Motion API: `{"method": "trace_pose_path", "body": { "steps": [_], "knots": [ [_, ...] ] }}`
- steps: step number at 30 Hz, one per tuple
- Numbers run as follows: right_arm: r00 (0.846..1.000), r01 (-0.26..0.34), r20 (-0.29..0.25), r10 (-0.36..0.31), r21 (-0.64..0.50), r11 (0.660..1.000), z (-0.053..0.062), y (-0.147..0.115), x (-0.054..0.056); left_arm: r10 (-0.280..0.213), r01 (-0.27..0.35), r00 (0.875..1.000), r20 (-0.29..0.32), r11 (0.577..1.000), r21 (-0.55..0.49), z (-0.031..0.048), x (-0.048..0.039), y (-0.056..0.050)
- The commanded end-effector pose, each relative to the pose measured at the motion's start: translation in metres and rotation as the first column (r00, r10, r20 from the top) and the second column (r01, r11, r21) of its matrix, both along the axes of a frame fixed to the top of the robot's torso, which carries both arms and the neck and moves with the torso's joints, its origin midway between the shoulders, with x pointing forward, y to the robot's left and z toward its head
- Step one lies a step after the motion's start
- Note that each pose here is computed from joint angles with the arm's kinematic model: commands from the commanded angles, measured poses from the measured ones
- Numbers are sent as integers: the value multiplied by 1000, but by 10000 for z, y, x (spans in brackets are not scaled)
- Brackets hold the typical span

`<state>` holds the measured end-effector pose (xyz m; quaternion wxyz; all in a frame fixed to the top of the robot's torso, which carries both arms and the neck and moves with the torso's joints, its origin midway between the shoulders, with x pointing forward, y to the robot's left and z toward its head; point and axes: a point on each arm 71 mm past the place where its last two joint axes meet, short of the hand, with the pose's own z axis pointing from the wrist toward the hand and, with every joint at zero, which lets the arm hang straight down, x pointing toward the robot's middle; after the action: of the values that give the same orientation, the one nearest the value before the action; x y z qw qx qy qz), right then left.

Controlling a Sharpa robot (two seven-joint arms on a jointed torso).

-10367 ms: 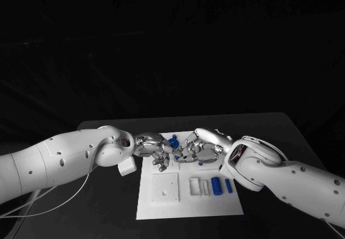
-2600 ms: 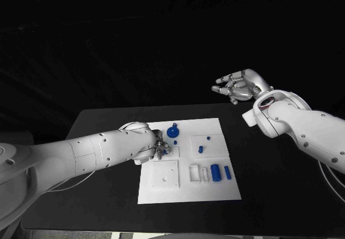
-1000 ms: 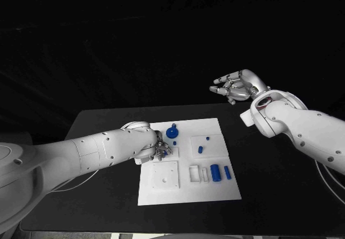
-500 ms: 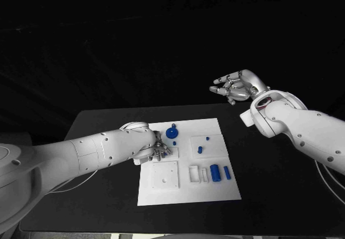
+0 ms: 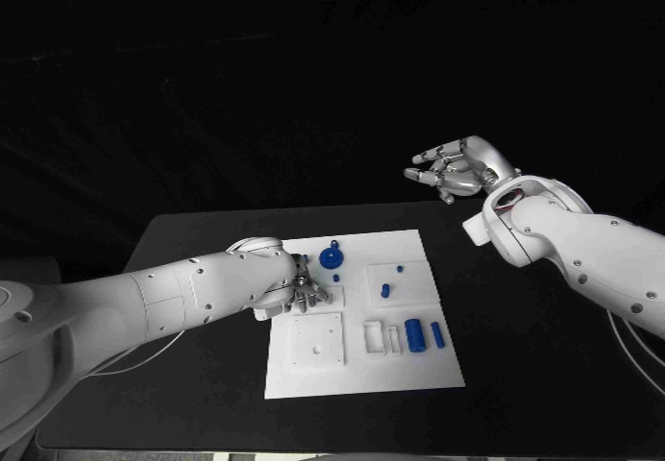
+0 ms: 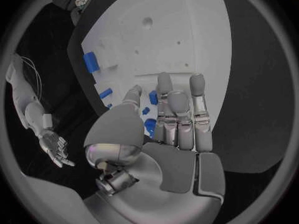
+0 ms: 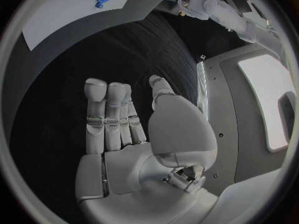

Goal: Assemble the parts on the task board

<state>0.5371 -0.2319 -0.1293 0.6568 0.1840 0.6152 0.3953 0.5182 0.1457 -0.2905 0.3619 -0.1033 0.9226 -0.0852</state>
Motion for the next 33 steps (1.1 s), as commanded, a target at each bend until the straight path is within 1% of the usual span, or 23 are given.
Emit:
{"method": "trace_pose_path", "body": {
  "steps": [1, 7, 10, 13, 16, 17, 21, 23, 25, 27, 29, 33],
  "knots": [
    [1000, -13, 1, 13, -1, 1000, 3, 7, -1, 0, 0, 1000, 4, 1000, -28, 15, -8, -8],
    [1000, -11, 1, 11, -1, 1000, 2, 0, 1, 9, -9, 1000, 2, 999, -49, 50, -10, 25],
    [1000, -11, 1, 11, -1, 1000, 1, -4, 1, 19, -19, 1000, 2, 998, -64, 83, -3, 44],
    [1000, -10, 0, 10, -2, 1000, 0, -9, 1, 33, -33, 999, 2, 996, -86, 143, 15, 66],
    [1000, -9, 0, 9, -2, 1000, -2, -17, 3, 52, -51, 999, -2, 992, -119, 246, 50, 112],
    [1000, -7, -1, 7, -2, 1000, -3, -23, 5, 58, -58, 998, -5, 989, -136, 310, 76, 142],
    [1000, -4, -3, 4, -3, 1000, -8, -39, 9, 85, -84, 996, -4, 980, -183, 522, 189, 257],
    [1000, -2, -3, 2, -3, 1000, -10, -46, 12, 105, -102, 995, 0, 974, -202, 619, 259, 327],
    [1000, -1, -4, 1, -3, 1000, -12, -49, 14, 127, -123, 992, 6, 969, -215, 692, 332, 401],
    [1000, 0, -5, 0, -3, 1000, -14, -50, 16, 152, -145, 988, 12, 964, -221, 745, 407, 478],
    [1000, 0, -5, 0, -3, 1000, -16, -50, 18, 171, -162, 985, 21, 961, -223, 781, 474, 541],
    [1000, -1, -5, 1, -2, 1000, -16, -46, 18, 194, -181, 980, 40, 960, -216, 820, 577, 618]
  ]
}}
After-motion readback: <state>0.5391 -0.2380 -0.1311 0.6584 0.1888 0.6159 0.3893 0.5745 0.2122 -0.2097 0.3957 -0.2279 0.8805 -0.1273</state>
